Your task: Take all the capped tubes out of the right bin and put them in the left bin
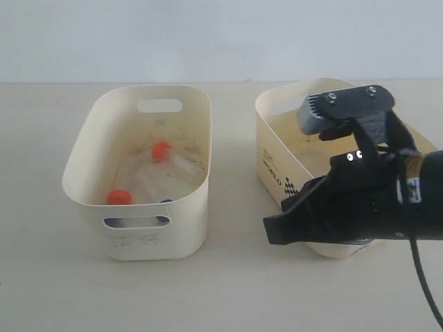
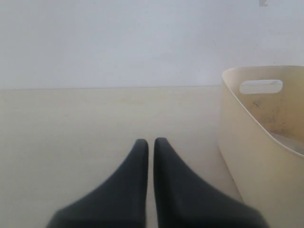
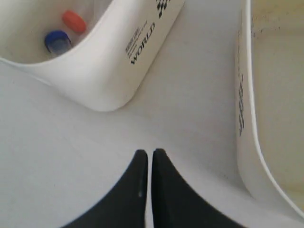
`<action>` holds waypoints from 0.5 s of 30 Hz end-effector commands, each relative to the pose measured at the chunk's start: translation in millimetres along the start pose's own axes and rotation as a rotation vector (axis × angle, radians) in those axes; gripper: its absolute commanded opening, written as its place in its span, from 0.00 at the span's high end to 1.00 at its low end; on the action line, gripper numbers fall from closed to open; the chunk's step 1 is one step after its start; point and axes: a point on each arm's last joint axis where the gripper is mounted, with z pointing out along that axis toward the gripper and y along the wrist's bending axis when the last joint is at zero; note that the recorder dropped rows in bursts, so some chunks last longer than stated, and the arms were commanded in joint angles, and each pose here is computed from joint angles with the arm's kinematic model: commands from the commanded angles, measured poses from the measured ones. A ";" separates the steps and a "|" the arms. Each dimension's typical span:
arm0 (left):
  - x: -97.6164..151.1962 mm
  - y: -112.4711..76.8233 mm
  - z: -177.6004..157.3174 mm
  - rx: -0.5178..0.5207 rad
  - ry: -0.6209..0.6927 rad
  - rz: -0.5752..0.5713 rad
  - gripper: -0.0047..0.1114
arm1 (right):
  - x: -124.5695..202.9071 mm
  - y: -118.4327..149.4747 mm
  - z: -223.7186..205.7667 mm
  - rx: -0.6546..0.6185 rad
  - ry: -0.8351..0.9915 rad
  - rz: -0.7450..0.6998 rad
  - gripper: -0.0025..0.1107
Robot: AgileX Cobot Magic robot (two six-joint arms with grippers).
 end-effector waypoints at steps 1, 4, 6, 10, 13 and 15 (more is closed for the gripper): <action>-1.6 -0.1 -0.2 0.001 -0.008 -0.016 0.92 | 13.3 -5.7 -7.2 -0.032 -0.150 0.039 0.95; -1.6 -0.1 -0.2 0.001 -0.008 -0.016 0.92 | 26.7 -14.6 -13.9 -0.026 -0.203 0.055 0.95; -1.6 -0.1 -0.2 0.001 -0.008 -0.016 0.92 | 34.4 -25.6 -20.0 -0.002 -0.245 0.119 0.95; -1.6 -0.1 -0.2 0.001 -0.008 -0.016 0.92 | 46.6 -45.4 -34.4 0.042 -0.370 0.251 0.95; -1.6 -0.1 -0.2 0.001 -0.008 -0.016 0.92 | 59.6 -56.8 -47.4 0.081 -0.447 0.304 0.95; -1.6 -0.1 -0.2 0.001 -0.008 -0.016 0.92 | 71.2 -61.8 -53.4 0.102 -0.484 0.321 0.95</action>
